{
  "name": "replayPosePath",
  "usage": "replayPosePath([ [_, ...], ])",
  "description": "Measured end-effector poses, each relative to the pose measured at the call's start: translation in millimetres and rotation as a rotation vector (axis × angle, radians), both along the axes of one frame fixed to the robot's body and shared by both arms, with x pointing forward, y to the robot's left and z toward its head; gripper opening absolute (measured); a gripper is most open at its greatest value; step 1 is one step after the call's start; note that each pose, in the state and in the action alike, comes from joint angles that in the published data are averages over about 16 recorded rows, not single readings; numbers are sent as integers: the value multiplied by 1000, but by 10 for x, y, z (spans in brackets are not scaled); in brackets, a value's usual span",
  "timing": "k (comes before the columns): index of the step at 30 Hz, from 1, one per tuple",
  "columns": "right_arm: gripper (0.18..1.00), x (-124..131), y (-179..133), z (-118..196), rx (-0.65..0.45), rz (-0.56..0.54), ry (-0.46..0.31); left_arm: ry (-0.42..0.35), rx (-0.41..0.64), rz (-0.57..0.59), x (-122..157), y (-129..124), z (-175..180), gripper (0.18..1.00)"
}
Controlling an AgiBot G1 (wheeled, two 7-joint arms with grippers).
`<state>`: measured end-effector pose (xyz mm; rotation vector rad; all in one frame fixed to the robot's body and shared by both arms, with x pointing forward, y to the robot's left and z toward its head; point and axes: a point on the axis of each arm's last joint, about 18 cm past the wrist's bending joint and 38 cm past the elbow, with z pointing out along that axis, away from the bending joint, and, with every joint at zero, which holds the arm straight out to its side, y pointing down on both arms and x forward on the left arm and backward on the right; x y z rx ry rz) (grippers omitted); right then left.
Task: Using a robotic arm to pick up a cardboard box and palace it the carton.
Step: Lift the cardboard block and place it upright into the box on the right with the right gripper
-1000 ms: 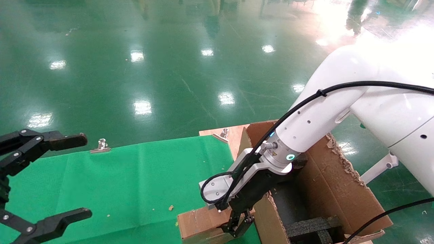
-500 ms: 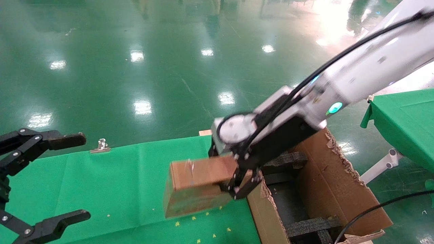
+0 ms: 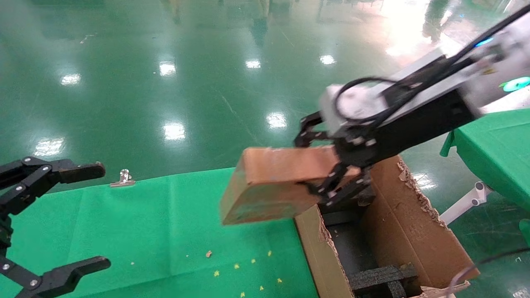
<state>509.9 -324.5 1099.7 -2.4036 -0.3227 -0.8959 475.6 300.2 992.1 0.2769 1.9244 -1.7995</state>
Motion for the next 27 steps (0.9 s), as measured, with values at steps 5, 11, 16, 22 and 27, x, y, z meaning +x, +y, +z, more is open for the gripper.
replayPosePath([
  [5,327,-177,-330,137,10,-61,-52,0,0,0,0,0,0,1000],
  [11,325,-357,-722,147,11,-142,-85,0,0,0,0,0,0,1000],
  [16,324,-458,-1025,5,12,-206,-71,0,0,0,0,0,0,1000],
  [22,323,-561,-1383,-254,23,-285,-28,0,0,0,0,0,0,1000],
  [27,322,-657,-1697,-466,37,-361,6,0,0,0,0,0,0,1000],
])
